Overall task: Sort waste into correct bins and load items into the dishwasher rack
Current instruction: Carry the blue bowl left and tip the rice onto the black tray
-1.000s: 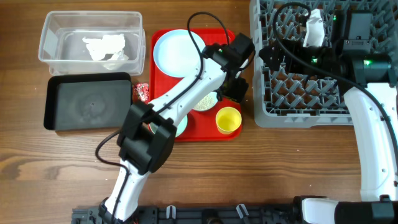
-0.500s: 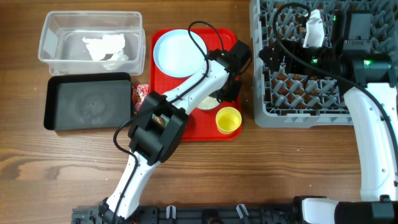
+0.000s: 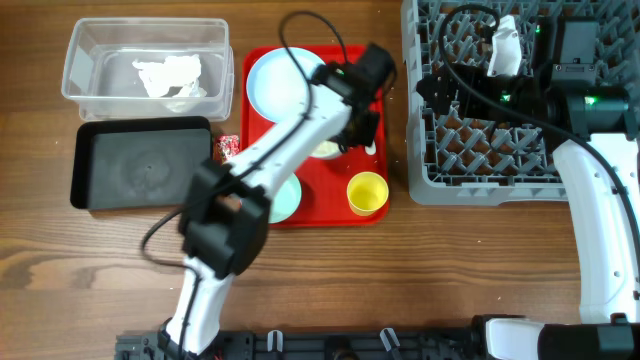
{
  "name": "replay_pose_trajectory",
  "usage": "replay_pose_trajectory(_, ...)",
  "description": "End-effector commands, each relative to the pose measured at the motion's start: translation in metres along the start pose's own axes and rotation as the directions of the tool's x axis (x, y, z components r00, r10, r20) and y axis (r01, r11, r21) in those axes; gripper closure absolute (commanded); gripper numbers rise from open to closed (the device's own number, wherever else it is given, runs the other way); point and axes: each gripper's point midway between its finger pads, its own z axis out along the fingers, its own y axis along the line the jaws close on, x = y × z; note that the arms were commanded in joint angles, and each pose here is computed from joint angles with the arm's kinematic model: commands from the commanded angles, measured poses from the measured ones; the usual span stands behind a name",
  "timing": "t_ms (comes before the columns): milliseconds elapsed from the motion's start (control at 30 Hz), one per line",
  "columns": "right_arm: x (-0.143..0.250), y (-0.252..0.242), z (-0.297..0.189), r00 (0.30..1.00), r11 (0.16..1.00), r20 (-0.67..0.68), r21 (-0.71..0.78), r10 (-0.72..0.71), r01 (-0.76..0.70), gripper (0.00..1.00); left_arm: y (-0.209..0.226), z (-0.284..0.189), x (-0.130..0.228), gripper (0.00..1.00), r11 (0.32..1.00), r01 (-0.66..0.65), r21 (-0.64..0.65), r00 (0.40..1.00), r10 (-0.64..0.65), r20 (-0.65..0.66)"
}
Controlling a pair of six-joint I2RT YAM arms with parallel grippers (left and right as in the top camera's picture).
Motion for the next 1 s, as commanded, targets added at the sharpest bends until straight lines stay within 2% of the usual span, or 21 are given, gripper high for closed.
replay_pose_trajectory(0, -0.003, -0.003, 0.002, 1.000, 1.000, 0.003, 0.010, -0.020, 0.020, 0.00, 0.038, -0.086, -0.015, 0.96, 0.992, 0.117, 0.043, 0.984, -0.121, 0.133)
replay_pose_trajectory(133, -0.003, -0.003, 0.002, 1.000, 1.000, 0.003, 0.011, -0.021, 0.021, 0.00, 0.098, -0.124, 0.004, 0.96, 0.965, 0.256, 0.058, 0.961, -0.261, 0.091)
replay_pose_trajectory(233, -0.002, -0.003, 0.002, 1.000, 1.000, 0.000, 0.011, -0.019, 0.019, 0.00, 0.153, -0.129, 0.032, 0.96, 0.937, 0.349, 0.016, 0.937, -0.349, -0.015)
replay_pose_trajectory(300, -0.002, -0.003, 0.002, 1.000, 1.000, 0.001, 0.011, -0.020, 0.020, 0.00, 0.182, -0.129, 0.046, 0.96, 0.912, 0.407, 0.038, 0.912, -0.404, -0.067)
replay_pose_trajectory(433, -0.002, -0.003, 0.002, 1.000, 1.000, 0.001, 0.011, -0.018, 0.018, 0.00, 0.223, -0.128, 0.055, 0.96, 0.838, 0.486, 0.247, 0.873, -0.476, -0.104)
replay_pose_trajectory(567, -0.002, -0.003, 0.002, 1.000, 1.000, 0.000, 0.011, -0.018, 0.018, 0.00, 0.259, -0.118, 0.070, 0.96, 0.755, 0.532, 0.384, 0.837, -0.536, -0.106)
replay_pose_trajectory(700, -0.002, -0.003, 0.002, 1.000, 1.000, 0.000, 0.011, -0.016, 0.016, 0.00, 0.282, -0.102, 0.083, 0.96, 0.647, 0.513, 0.564, 0.809, -0.584, -0.067)
replay_pose_trajectory(767, -0.002, -0.003, 0.002, 1.000, 1.000, -0.002, 0.010, -0.015, 0.015, 0.00, 0.295, -0.094, 0.090, 0.96, 0.580, 0.502, 0.642, 0.776, -0.630, -0.038)
replay_pose_trajectory(833, -0.001, -0.003, 0.002, 1.000, 1.000, -0.003, 0.011, -0.013, 0.014, 0.00, 0.308, -0.091, 0.095, 0.96, 0.533, 0.486, 0.692, 0.743, -0.670, -0.006)
replay_pose_trajectory(967, -0.001, -0.003, 0.002, 1.000, 1.000, -0.004, 0.011, -0.013, 0.013, 0.00, 0.338, -0.088, 0.106, 0.96, 0.491, 0.464, 0.737, 0.679, -0.732, 0.060)
